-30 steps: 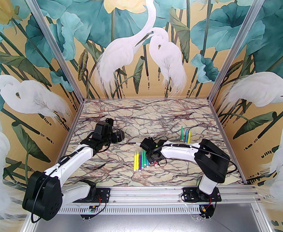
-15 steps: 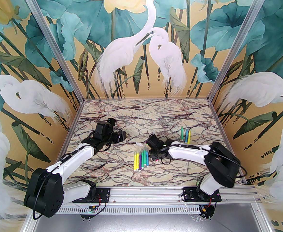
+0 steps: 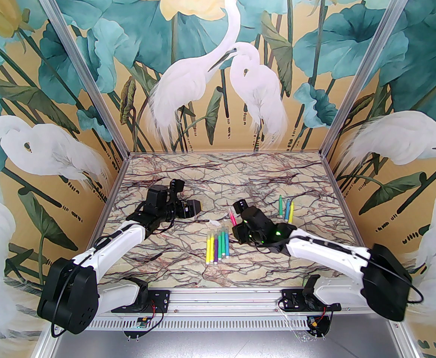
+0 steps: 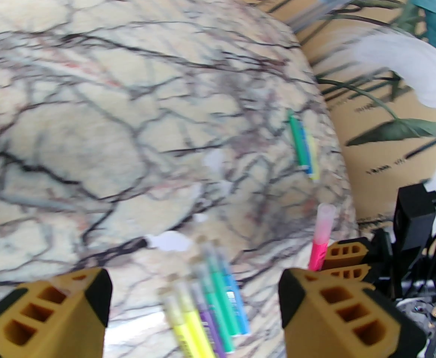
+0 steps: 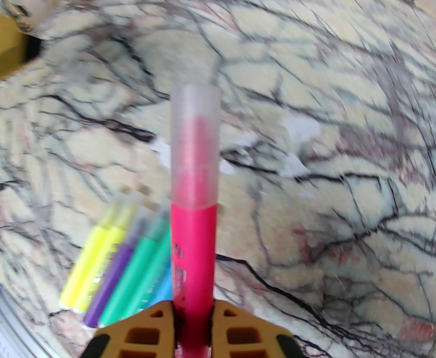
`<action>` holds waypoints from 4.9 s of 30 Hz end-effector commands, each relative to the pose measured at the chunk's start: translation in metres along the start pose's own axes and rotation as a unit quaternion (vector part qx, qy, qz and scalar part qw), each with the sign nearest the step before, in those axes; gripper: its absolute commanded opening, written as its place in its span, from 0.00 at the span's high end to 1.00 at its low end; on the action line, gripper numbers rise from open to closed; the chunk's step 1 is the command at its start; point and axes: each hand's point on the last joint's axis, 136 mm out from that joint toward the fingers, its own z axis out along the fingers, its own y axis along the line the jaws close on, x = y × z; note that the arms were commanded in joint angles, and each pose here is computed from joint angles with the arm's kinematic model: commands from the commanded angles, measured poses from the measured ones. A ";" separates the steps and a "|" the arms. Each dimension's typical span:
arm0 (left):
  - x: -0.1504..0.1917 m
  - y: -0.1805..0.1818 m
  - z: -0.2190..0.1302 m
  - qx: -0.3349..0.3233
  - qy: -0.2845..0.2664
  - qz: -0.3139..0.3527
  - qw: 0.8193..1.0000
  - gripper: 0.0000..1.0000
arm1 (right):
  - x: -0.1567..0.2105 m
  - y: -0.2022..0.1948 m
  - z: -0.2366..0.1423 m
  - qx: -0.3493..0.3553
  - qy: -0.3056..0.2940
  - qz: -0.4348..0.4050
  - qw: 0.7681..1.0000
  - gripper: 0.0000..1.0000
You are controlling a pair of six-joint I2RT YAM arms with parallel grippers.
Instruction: Open the pen caps
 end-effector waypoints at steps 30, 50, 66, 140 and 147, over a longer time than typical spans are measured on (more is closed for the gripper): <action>0.015 -0.111 0.020 0.236 0.058 0.048 0.969 0.38 | -0.032 0.061 -0.004 -0.111 -0.035 -0.067 0.991 0.86; 0.016 -0.116 0.019 0.248 0.061 0.042 0.966 0.64 | -0.040 0.068 -0.004 -0.114 -0.042 -0.076 0.990 0.87; 0.016 -0.116 0.018 0.249 0.062 0.037 0.966 0.86 | -0.043 0.064 -0.013 -0.106 -0.057 -0.076 0.990 0.86; -0.046 -0.066 0.033 0.159 -0.012 -0.069 0.985 1.00 | 0.032 0.015 -0.012 -0.049 -0.004 -0.046 0.998 0.99; -0.045 -0.054 0.034 0.118 -0.006 -0.071 0.990 1.00 | 0.032 0.007 -0.016 -0.030 -0.015 -0.041 0.999 0.99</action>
